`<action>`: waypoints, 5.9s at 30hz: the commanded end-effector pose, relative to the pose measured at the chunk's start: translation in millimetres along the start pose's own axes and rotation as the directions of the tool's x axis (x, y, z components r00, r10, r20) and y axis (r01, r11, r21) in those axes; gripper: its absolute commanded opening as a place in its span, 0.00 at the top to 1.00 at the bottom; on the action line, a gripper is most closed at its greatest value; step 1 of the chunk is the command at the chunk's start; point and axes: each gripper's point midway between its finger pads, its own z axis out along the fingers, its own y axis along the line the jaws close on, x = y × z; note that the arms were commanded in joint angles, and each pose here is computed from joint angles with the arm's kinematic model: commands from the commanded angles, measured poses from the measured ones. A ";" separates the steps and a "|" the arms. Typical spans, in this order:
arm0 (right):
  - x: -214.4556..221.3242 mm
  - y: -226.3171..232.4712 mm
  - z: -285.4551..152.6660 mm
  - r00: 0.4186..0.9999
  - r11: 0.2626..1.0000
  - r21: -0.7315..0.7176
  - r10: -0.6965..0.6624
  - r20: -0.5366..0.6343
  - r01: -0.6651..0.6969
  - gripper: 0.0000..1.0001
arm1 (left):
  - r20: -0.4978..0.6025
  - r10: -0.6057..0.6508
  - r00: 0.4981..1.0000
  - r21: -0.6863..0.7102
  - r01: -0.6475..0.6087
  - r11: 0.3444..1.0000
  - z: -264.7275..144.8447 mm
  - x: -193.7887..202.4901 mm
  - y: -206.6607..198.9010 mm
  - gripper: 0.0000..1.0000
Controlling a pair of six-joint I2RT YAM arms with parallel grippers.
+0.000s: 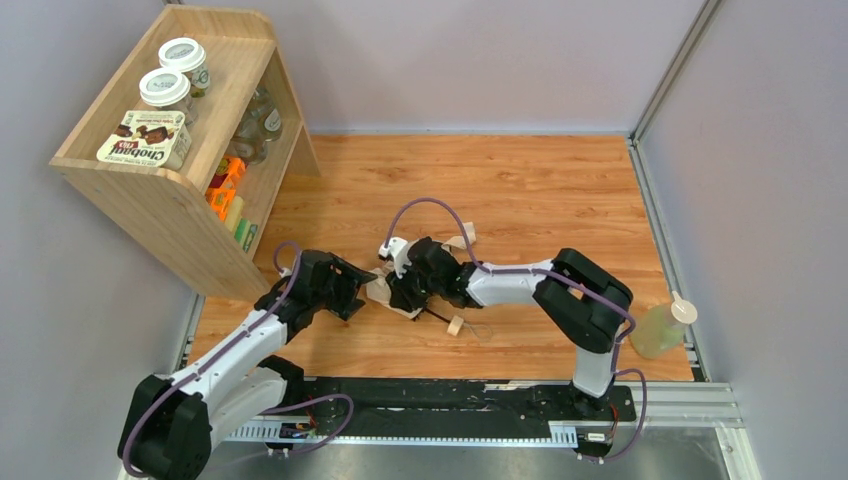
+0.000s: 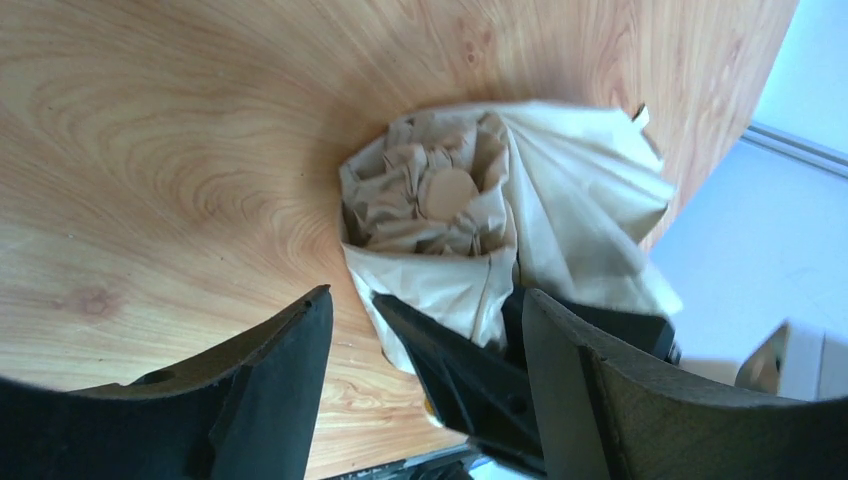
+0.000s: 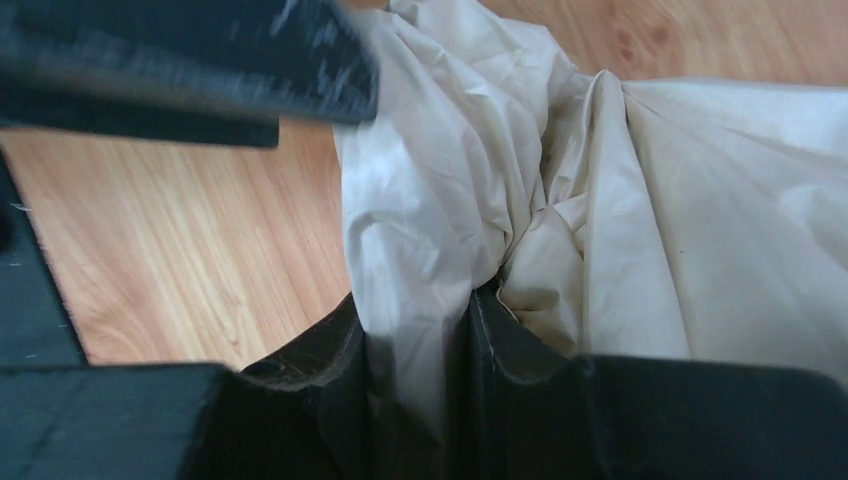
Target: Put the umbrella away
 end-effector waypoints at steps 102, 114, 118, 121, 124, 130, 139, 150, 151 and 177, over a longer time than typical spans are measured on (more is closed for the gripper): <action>93.0 -26.8 -14.3 0.915 0.932 0.308 -0.058 -0.399 0.193 1.00 | -0.169 0.030 0.985 -0.434 -0.102 0.895 28.4 26.7 70.7 0.95; 146.1 17.1 -27.5 0.827 0.955 -0.004 0.255 -0.501 -0.297 1.00 | -0.107 0.152 0.983 0.000 -0.153 0.988 17.8 5.4 -19.7 0.27; 143.4 20.8 -25.4 0.778 0.892 -0.076 0.345 -0.526 -0.447 1.00 | -0.126 0.131 0.983 0.102 -0.119 0.988 15.8 11.5 -33.3 0.27; 142.1 19.3 -22.8 0.743 0.846 -0.101 0.394 -0.541 -0.523 1.00 | -0.172 0.122 0.978 0.080 -0.110 0.991 20.6 20.1 -30.4 0.26; 138.5 15.0 -21.0 0.713 0.802 -0.121 0.437 -0.547 -0.585 1.00 | -0.176 0.125 0.977 0.080 -0.112 0.990 21.8 25.8 -28.6 0.26; 124.0 5.0 -20.7 0.684 0.735 -0.156 0.501 -0.531 -0.660 1.00 | -0.103 0.109 0.989 0.028 -0.107 0.994 28.0 23.5 -11.4 0.25; 119.0 3.3 -20.6 0.669 0.713 -0.178 0.498 -0.551 -0.678 1.00 | -0.052 0.146 0.988 -0.028 -0.147 0.989 66.4 15.9 8.7 0.25; 94.9 8.9 -25.5 0.700 0.706 -0.253 0.460 -0.545 -0.661 1.00 | -0.042 0.155 0.987 -0.334 -0.160 0.929 73.5 10.1 107.8 0.76; 90.6 9.6 -27.1 0.708 0.710 -0.260 0.456 -0.539 -0.655 1.00 | -0.058 0.148 0.987 -0.351 -0.159 0.923 72.5 12.8 114.5 0.81; -45.1 2.4 -64.4 0.957 0.884 0.384 -0.290 0.009 0.265 0.18 | -0.247 -0.001 0.969 -0.577 -0.146 0.804 33.4 45.0 119.6 1.00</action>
